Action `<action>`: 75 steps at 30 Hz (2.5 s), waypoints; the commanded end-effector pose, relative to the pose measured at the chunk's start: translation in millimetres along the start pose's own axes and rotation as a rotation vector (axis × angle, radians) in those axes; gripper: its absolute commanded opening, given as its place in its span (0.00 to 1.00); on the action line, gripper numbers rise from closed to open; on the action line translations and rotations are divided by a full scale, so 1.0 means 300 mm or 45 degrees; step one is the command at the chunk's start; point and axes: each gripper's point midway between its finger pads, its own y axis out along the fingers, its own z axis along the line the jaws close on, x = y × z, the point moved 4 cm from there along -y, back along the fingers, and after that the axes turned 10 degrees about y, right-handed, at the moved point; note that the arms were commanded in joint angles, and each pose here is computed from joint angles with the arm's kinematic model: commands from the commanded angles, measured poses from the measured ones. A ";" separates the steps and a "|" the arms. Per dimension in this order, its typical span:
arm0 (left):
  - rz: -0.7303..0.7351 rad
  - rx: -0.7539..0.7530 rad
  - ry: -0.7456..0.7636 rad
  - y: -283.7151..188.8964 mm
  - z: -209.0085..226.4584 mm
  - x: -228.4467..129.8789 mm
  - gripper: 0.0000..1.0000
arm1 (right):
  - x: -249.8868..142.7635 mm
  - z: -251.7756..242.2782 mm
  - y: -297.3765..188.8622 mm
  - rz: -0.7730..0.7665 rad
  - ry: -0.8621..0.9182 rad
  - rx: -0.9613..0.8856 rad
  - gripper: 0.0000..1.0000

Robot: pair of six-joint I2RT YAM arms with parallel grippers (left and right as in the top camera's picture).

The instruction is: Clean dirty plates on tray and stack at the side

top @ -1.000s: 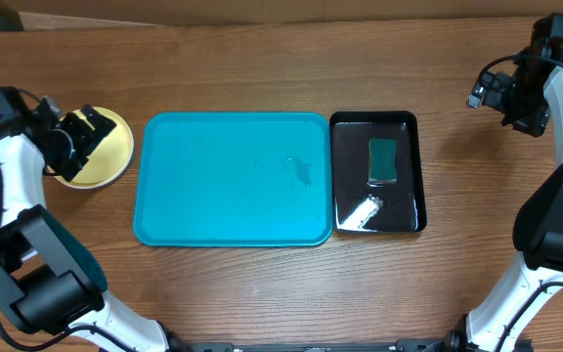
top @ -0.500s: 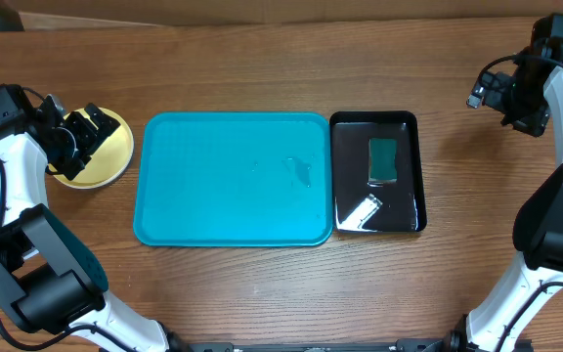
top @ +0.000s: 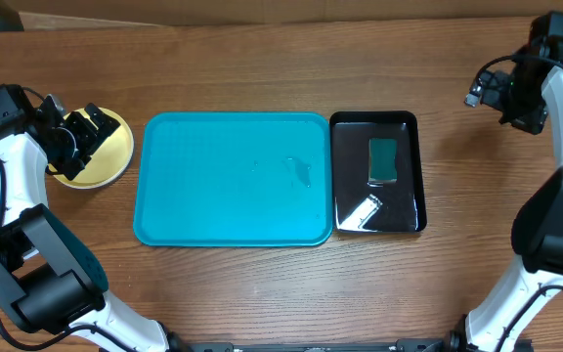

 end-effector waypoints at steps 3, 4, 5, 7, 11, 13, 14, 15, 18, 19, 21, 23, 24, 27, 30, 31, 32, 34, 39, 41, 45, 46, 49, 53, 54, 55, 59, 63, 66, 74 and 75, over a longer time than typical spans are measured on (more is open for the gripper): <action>-0.019 0.008 0.029 -0.008 0.000 0.020 1.00 | -0.065 0.171 -0.384 -0.319 -0.154 0.196 1.00; -0.018 0.008 0.029 -0.008 0.001 0.020 1.00 | -0.086 0.193 -0.439 -0.363 -0.179 0.229 1.00; -0.018 0.008 0.029 -0.008 0.001 0.020 1.00 | -0.113 0.215 -0.502 -0.411 -0.207 0.267 1.00; -0.018 0.008 0.029 -0.008 0.001 0.020 1.00 | -0.167 0.244 -0.608 -0.485 -0.255 0.331 1.00; -0.018 0.008 0.029 -0.008 0.001 0.020 1.00 | -0.312 0.276 -0.839 -0.646 -0.358 0.487 1.00; -0.019 0.008 0.029 -0.008 0.000 0.020 1.00 | -0.386 0.272 -0.943 -0.720 -0.401 0.565 1.00; -0.018 0.008 0.029 -0.008 0.001 0.020 1.00 | -0.428 0.262 -0.999 -0.761 -0.423 0.610 1.00; -0.018 0.008 0.029 -0.008 0.001 0.020 1.00 | -0.465 0.250 -1.049 -0.799 -0.439 0.650 1.00; -0.018 0.008 0.029 -0.008 0.001 0.020 1.00 | -0.560 0.189 -1.178 -0.912 -0.463 0.750 1.00; -0.018 0.008 0.029 -0.008 0.001 0.020 1.00 | -0.588 0.162 -1.216 -0.951 -0.463 0.777 1.00; -0.019 0.008 0.029 -0.008 0.000 0.020 1.00 | -0.633 0.114 -1.272 -1.012 -0.459 0.812 1.00; -0.018 0.008 0.029 -0.008 0.001 0.020 1.00 | -0.673 0.057 -1.309 -1.083 -0.470 0.802 1.00; -0.018 0.008 0.029 -0.008 0.001 0.020 1.00 | -0.693 0.031 -1.323 -1.115 -0.477 0.801 1.00; -0.018 0.008 0.029 -0.008 0.001 0.020 1.00 | -0.750 -0.031 -1.319 -1.150 -0.471 0.807 1.00; -0.019 0.008 0.029 -0.008 0.000 0.020 1.00 | -0.792 -0.073 -1.282 -1.184 -0.482 0.811 1.00; -0.018 0.008 0.029 -0.008 0.001 0.020 1.00 | -0.801 -0.082 -1.272 -1.209 -0.483 0.824 1.00; -0.018 0.008 0.029 -0.008 0.001 0.020 1.00 | -0.807 -0.088 -1.257 -1.239 -0.480 0.840 1.00; -0.018 0.008 0.029 -0.008 0.001 0.020 1.00 | -0.812 -0.095 -1.232 -1.315 -0.471 0.875 1.00; -0.018 0.008 0.029 -0.008 0.001 0.020 1.00 | -0.815 -0.097 -1.159 -1.552 -0.446 1.010 1.00; -0.018 0.008 0.029 -0.008 0.001 0.020 1.00 | -0.821 -0.098 -1.125 -1.625 -0.445 1.061 1.00; -0.018 0.008 0.029 -0.008 0.001 0.020 1.00 | -0.838 -0.102 -1.051 -1.776 -0.448 1.161 1.00; -0.018 0.008 0.029 -0.008 0.001 0.020 1.00 | -0.840 -0.104 -1.031 -1.803 -0.445 1.174 1.00; -0.018 0.008 0.029 -0.008 0.001 0.020 1.00 | -0.851 -0.109 -0.963 -1.878 -0.445 1.223 1.00; -0.018 0.008 0.029 -0.008 0.001 0.020 1.00 | -0.863 -0.115 -0.873 -1.945 -0.441 1.263 1.00; -0.018 0.008 0.029 -0.008 0.001 0.020 1.00 | -0.864 -0.115 -0.849 -1.954 -0.440 1.267 1.00; -0.018 0.008 0.029 -0.008 0.001 0.020 1.00 | -0.864 -0.115 -0.824 -1.957 -0.439 1.270 1.00; -0.018 0.008 0.029 -0.008 0.001 0.020 1.00 | -0.855 -0.099 -0.720 -1.948 -0.449 1.272 1.00; -0.019 0.008 0.029 -0.008 0.000 0.020 1.00 | -0.840 -0.091 -0.629 -1.899 -0.438 1.252 1.00; -0.019 0.008 0.029 -0.008 0.000 0.020 1.00 | -0.831 -0.088 -0.574 -1.863 -0.438 1.220 1.00; -0.018 0.008 0.028 -0.008 0.001 0.020 1.00 | -0.808 -0.098 -0.443 -1.781 -0.431 1.126 1.00; -0.019 0.008 0.029 -0.008 0.000 0.020 1.00 | -0.807 -0.098 -0.428 -1.766 -0.431 1.115 1.00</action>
